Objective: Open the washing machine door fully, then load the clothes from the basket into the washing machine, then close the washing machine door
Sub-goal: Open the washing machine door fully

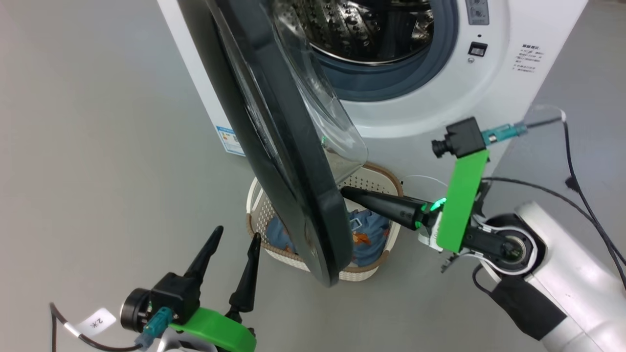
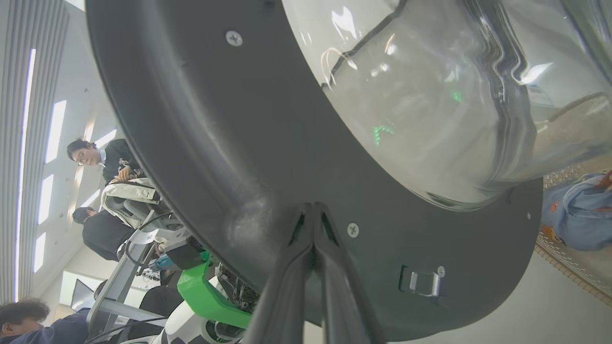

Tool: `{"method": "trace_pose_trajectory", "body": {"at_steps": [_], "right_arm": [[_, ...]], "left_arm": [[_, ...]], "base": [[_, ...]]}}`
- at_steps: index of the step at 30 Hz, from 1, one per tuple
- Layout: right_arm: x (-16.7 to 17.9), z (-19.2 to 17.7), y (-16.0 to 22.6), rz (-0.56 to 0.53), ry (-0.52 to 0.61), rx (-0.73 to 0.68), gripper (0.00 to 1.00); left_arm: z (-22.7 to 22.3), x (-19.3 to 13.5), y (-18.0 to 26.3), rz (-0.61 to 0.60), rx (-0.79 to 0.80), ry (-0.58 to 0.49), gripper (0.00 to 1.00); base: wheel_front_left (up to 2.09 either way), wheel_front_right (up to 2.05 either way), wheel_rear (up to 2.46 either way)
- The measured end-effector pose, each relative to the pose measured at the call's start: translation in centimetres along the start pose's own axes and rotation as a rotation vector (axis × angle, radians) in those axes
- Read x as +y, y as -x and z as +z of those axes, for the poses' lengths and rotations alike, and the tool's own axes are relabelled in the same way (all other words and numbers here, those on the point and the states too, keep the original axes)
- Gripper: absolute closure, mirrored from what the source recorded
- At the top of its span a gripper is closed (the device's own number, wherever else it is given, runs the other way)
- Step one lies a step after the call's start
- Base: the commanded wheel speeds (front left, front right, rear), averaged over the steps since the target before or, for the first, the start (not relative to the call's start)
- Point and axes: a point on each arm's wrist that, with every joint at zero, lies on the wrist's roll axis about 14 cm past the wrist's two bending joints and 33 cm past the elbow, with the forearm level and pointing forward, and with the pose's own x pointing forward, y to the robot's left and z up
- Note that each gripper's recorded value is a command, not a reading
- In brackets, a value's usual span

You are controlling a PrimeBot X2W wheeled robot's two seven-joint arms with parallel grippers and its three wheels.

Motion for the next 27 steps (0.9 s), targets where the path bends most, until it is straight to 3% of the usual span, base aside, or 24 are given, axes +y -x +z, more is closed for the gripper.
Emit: {"method": "trace_pose_trajectory", "body": {"at_steps": [1, 2, 21, 27], "right_arm": [[-0.3, -0.1, 0.3, -0.012, -0.005, -0.014, 0.26], [-0.6, -0.1, 0.8, -0.025, -0.011, -0.031, 0.0], [-7.9, -2.9, 11.1, -0.358, -0.08, -0.315, 0.0], [-11.1, -4.6, 16.1, -0.537, -0.066, -0.393, 0.0]], "left_arm": [[0.1, 0.0, 0.0, -0.002, -0.002, 0.0, 0.0], [0.1, 0.0, 0.1, -0.001, -0.004, 0.001, 0.0], [-1.4, -0.1, 1.2, -0.047, 0.033, -0.003, 0.0], [-1.7, -0.9, 1.6, -0.09, 0.04, -0.014, 0.0]], "base": [[0.0, 0.0, 0.0], [0.0, 0.0, 0.0], [0.0, 0.0, 0.0], [0.0, 0.0, 0.0]]}}
